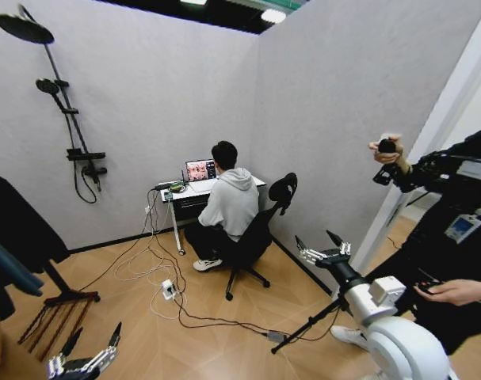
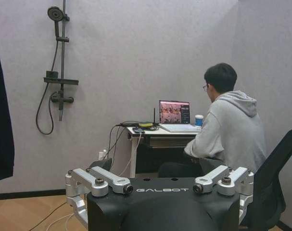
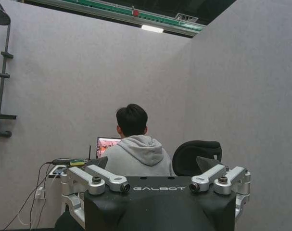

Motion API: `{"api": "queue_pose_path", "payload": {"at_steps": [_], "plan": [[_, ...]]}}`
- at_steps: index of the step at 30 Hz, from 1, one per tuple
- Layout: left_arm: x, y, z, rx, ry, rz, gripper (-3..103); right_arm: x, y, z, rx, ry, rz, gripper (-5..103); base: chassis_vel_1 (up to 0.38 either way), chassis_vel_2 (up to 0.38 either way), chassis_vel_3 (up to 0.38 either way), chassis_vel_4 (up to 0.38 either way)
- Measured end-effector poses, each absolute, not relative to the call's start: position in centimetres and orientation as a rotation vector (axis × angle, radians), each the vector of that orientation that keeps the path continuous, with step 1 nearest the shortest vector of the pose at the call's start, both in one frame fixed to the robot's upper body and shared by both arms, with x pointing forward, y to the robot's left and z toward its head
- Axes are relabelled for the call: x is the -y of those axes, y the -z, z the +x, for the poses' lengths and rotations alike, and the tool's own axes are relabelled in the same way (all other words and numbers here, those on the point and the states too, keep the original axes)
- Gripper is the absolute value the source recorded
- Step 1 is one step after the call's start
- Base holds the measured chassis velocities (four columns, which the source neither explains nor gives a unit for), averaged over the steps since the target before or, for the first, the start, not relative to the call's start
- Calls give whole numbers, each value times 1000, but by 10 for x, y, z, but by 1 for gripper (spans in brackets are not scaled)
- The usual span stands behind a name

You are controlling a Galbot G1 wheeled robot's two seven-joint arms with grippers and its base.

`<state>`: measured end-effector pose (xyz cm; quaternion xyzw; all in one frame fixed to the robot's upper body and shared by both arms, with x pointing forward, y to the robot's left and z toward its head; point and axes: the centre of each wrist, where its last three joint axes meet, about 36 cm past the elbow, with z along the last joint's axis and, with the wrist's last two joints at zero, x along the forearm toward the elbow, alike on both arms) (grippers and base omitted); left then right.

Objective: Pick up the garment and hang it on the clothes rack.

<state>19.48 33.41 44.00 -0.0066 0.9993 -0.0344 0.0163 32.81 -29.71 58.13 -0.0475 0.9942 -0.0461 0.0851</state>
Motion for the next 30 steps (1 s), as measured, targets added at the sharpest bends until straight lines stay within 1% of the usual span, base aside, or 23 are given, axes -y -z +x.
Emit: {"api": "queue_pose_path", "payload": {"at_steps": [13, 30], "plan": [[-334, -440, 195, -3107, 107, -21, 100, 293, -581, 330, -2964, 130, -164, 100, 79, -67, -68, 73], [-334, -440, 195, -3107, 107, -21, 100, 291, -579, 329, -2970, 128, -168, 100, 194, -190, -184, 200]]}}
